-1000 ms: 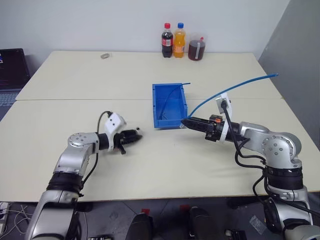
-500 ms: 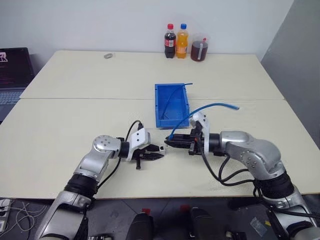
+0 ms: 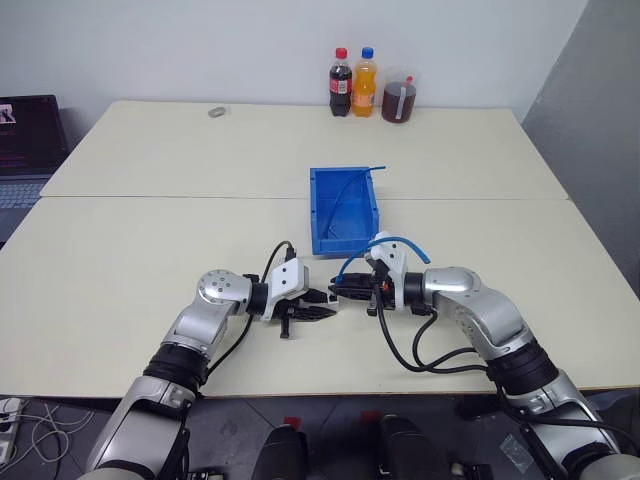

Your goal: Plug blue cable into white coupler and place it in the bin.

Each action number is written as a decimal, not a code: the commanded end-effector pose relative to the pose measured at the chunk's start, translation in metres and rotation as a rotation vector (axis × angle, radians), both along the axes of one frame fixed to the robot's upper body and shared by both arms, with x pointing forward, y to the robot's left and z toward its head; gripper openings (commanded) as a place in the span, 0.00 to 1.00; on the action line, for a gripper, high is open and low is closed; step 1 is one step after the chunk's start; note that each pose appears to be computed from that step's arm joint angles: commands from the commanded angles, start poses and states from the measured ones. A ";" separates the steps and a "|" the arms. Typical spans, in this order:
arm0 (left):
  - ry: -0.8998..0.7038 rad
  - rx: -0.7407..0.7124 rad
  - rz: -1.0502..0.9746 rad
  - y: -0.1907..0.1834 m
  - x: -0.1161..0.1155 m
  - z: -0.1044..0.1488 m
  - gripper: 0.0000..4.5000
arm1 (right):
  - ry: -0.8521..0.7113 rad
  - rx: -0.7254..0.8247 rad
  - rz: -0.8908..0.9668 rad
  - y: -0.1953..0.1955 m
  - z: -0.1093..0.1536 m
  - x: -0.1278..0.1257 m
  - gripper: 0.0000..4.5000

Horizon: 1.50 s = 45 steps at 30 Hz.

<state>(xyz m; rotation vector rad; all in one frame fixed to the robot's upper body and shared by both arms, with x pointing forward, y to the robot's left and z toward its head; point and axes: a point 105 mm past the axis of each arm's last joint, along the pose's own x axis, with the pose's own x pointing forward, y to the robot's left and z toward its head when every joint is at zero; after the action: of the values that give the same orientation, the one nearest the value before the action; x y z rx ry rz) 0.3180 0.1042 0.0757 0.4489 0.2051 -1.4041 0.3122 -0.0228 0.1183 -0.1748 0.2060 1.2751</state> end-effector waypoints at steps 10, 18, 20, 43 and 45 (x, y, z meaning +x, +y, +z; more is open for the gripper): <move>-0.014 -0.014 0.007 0.000 -0.005 0.004 0.17 | -0.065 -0.073 0.124 0.003 -0.015 -0.012 0.05; -0.013 -0.013 0.007 0.000 -0.006 0.005 0.17 | -0.089 -0.112 0.118 0.000 -0.022 -0.005 0.05; -0.012 -0.014 0.006 -0.001 -0.006 0.005 0.17 | -0.094 -0.117 0.116 -0.001 -0.023 -0.002 0.05; -0.016 -0.028 0.012 -0.005 -0.010 0.008 0.17 | -0.043 -0.219 0.363 0.005 -0.028 0.007 0.05; -0.017 -0.030 0.019 -0.004 -0.010 0.008 0.17 | -0.026 -0.217 0.363 0.005 -0.032 0.006 0.05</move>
<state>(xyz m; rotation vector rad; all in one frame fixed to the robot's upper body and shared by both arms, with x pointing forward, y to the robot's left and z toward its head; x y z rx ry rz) 0.3112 0.1065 0.0716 0.4189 0.2351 -1.3589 0.3213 -0.0139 0.1083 -0.4285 0.1923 1.6118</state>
